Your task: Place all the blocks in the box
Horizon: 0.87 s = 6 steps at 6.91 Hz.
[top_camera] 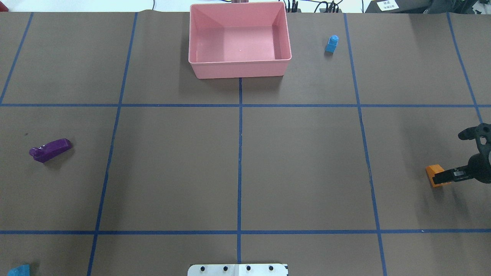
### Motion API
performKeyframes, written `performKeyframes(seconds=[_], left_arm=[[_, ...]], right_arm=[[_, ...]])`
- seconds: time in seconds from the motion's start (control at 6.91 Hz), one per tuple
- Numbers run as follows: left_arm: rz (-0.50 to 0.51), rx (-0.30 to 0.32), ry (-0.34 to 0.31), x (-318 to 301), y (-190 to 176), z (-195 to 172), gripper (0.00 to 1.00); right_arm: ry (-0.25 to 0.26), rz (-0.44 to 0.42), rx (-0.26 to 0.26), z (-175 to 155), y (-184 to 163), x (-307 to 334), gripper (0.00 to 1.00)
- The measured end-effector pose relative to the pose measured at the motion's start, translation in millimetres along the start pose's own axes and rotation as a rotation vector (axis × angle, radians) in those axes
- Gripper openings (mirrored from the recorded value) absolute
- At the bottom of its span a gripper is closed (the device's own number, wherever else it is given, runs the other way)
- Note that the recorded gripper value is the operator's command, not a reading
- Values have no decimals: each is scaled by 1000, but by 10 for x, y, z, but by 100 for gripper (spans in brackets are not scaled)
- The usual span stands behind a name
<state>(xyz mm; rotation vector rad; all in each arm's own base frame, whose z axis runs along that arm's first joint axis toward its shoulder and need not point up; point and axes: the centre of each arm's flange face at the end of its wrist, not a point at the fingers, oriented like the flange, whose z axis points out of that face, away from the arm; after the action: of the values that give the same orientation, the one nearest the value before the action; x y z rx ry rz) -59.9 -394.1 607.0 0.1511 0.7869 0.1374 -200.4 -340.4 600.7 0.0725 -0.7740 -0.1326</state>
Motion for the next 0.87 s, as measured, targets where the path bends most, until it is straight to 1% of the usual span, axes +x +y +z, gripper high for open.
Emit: performKeyframes(seconds=[0.72,0.87], left_arm=[[0,0,0,-1,3,1,100],[0,0,0,-1,3,1,100]], right_arm=[[7,-8,-17,112,10,-17,97],[8,-8,-18,133,-1,-16,84]])
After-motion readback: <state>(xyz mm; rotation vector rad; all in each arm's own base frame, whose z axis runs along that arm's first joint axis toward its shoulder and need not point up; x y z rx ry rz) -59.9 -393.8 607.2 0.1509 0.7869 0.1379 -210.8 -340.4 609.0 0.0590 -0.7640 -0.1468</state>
